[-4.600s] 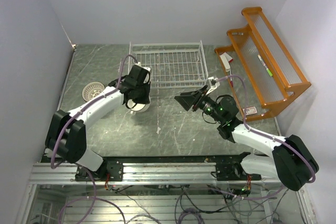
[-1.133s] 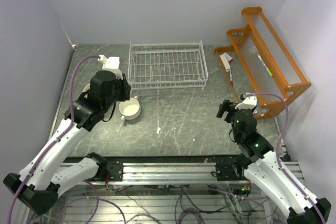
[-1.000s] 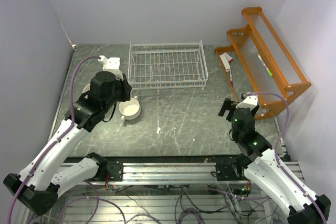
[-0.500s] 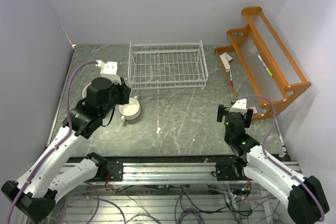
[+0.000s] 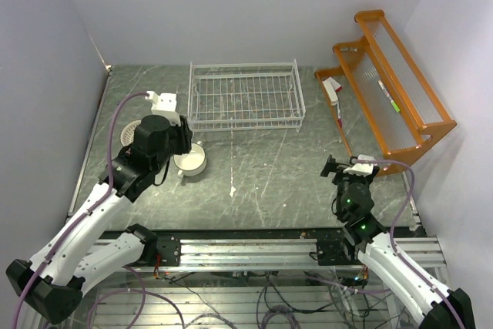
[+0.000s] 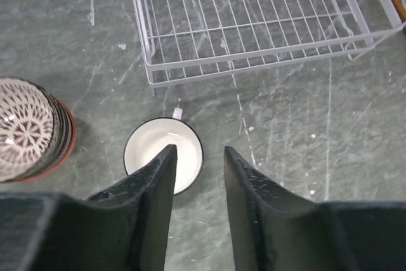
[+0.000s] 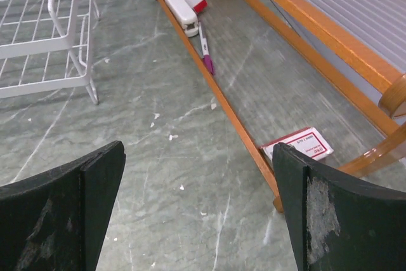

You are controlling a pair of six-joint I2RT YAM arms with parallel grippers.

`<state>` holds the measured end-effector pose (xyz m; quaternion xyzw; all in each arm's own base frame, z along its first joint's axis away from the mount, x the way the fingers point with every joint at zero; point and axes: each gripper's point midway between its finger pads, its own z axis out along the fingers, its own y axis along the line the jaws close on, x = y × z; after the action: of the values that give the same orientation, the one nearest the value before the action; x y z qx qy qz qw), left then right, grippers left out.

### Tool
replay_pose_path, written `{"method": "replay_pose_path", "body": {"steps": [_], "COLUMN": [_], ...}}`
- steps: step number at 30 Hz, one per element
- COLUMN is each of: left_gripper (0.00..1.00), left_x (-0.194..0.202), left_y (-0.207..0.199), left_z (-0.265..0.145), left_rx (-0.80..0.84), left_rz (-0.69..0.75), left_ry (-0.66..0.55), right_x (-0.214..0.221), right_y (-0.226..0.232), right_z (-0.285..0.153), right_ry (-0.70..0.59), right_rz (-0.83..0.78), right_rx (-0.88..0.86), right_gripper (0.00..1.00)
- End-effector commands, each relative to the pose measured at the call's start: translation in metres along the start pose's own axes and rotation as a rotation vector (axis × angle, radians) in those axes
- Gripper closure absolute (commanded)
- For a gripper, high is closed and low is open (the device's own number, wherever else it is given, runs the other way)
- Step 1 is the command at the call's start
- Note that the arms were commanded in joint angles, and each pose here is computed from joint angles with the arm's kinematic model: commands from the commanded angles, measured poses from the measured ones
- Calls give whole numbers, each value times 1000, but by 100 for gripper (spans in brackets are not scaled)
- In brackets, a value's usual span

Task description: Unload the bowls from the dish rack

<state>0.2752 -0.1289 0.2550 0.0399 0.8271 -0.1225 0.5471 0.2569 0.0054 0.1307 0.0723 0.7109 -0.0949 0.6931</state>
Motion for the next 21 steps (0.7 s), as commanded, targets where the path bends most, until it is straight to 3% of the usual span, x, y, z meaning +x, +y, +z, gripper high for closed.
{"method": "replay_pose_path", "body": {"steps": [1,2,3,21], "left_gripper": [29,4,1,2], "left_x": [1,3,4,31], "left_y": [17,20,22,64], "left_z": [1,0,0,-10], "left_rx": [-85,-94,-97,-232], "left_rz": [30,37,49,128], "left_ry": [-20,-18,-19,-140], "right_x": [42,43,42,42], "right_y": [-1,-1,-1,-2], "right_z": [-6,-6,-6,-6], "right_ry": [41,52,50,51], "right_rz": [-74,-71,-70,-70], "right_rx": [-32,-34,-31,-28], "right_gripper": [0,0,0,0]}}
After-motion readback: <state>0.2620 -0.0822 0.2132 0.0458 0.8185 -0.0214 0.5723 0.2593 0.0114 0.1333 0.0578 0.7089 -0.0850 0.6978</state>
